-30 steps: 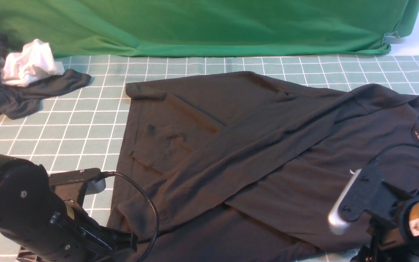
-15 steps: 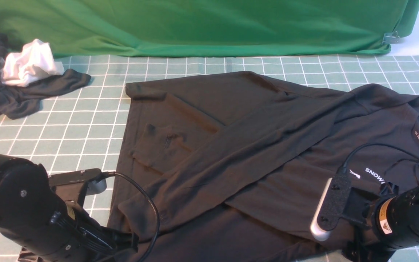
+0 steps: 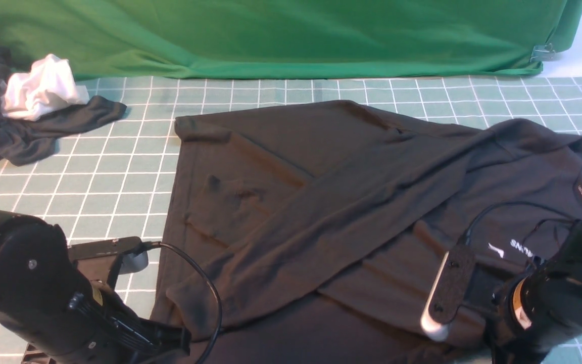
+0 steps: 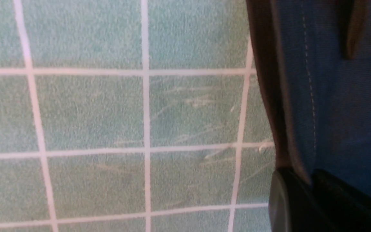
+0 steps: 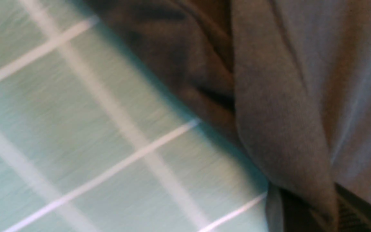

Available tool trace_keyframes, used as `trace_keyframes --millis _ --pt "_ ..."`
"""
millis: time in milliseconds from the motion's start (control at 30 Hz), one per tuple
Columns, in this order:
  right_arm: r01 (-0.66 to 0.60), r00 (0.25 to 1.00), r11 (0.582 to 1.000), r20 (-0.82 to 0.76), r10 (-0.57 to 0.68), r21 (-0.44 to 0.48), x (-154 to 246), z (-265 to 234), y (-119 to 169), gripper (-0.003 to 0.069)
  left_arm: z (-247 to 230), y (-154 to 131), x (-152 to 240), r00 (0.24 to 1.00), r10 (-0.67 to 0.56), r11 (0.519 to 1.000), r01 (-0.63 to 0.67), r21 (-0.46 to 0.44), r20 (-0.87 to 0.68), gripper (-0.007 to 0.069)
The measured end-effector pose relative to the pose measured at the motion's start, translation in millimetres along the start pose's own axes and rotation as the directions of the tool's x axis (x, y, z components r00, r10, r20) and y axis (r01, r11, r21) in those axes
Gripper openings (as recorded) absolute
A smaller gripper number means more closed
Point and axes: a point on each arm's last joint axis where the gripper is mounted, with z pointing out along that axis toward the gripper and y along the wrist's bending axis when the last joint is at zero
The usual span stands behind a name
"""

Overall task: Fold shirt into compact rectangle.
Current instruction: 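Fold the black garment in half by bringing its near edge over to the far edge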

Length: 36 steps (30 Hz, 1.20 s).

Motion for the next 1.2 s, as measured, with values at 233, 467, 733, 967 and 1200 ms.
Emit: trace_keyframes --millis 233,467,733,967,1200 --pt "-0.094 0.989 0.995 -0.112 0.091 -0.025 7 -19 33 0.0053 -3 0 12 0.993 0.017 1.000 -0.017 0.006 -0.115 0.0013" --pt "-0.216 0.962 0.976 -0.173 0.212 -0.006 19 -34 37 0.0053 -22 -3 33 0.983 0.028 0.997 -0.016 0.070 -0.180 0.0013" --pt "-0.249 0.954 0.969 -0.171 0.245 -0.002 22 -38 36 0.0053 -40 -4 44 0.993 -0.017 0.992 0.031 0.125 -0.116 0.0013" --pt "-0.353 0.932 0.936 -0.090 0.352 0.001 15 -43 9 0.0053 -56 -9 23 0.995 -0.087 0.988 0.080 0.131 0.054 0.0013" --pt "-0.435 0.899 0.900 0.052 0.434 0.013 1 -59 -33 0.0053 -54 -18 -13 0.981 -0.101 0.990 0.082 0.118 0.167 0.0013"
